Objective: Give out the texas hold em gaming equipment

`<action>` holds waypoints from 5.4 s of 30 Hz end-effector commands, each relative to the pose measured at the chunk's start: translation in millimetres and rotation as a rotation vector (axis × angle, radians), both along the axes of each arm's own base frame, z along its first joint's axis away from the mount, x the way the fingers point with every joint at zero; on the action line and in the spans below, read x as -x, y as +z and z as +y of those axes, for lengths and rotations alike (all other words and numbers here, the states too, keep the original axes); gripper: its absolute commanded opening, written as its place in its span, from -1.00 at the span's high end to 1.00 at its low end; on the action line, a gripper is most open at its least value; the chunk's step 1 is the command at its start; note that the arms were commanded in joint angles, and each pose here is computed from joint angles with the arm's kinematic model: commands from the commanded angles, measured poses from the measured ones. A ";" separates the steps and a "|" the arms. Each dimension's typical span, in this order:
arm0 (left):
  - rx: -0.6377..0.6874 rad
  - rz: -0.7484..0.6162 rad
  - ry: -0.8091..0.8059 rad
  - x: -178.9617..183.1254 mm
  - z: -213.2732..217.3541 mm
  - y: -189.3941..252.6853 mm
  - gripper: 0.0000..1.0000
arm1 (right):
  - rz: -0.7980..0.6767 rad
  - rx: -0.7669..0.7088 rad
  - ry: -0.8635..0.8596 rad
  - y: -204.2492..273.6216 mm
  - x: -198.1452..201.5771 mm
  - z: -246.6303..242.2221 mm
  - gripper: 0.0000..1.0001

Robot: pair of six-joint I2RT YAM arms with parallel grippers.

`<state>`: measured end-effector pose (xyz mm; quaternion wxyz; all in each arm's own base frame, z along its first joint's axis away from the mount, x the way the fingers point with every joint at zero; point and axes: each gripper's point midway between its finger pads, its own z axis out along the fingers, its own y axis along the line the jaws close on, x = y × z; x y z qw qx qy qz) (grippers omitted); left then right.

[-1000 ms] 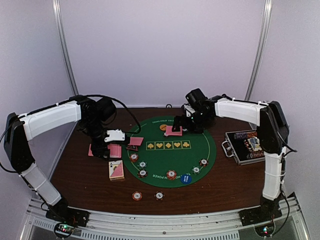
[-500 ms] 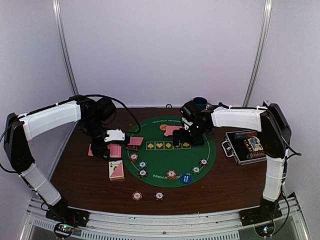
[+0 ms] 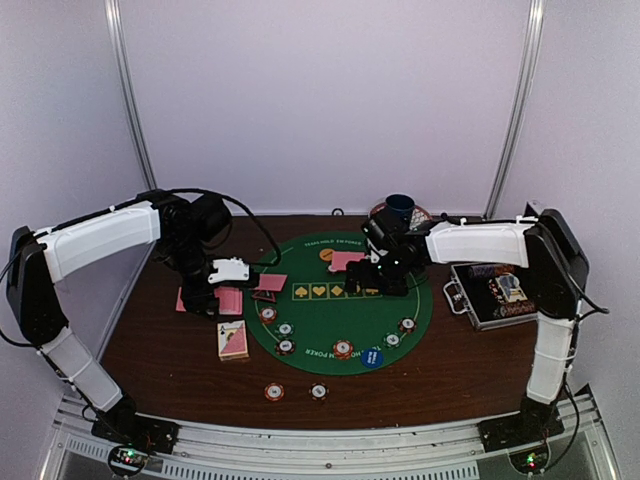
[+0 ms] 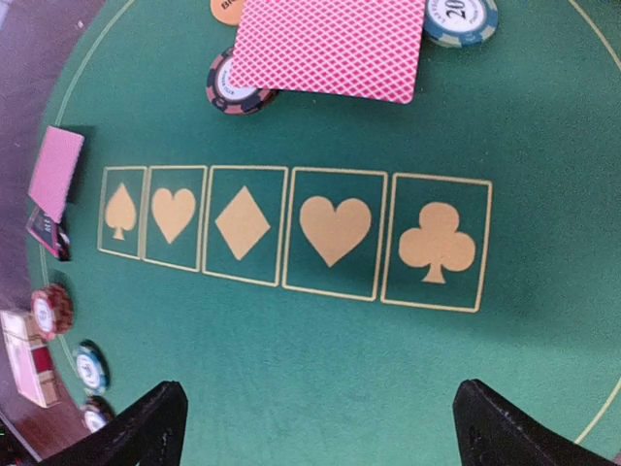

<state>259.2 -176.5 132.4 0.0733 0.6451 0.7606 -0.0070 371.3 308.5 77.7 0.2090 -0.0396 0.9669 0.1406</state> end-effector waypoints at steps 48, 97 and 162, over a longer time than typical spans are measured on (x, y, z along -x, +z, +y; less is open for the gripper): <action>0.099 -0.046 0.037 -14.7 -19.1 34.7 1.00 | 0.296 -1.240 0.458 110.5 98.8 253.4 -0.87; 0.078 -0.032 0.040 -12.6 -15.7 28.2 1.00 | 0.333 -1.082 0.411 56.8 90.7 301.4 -0.74; 0.079 -0.015 0.040 -7.0 -14.1 25.9 1.00 | 0.266 -1.116 0.487 105.9 96.1 264.9 -0.14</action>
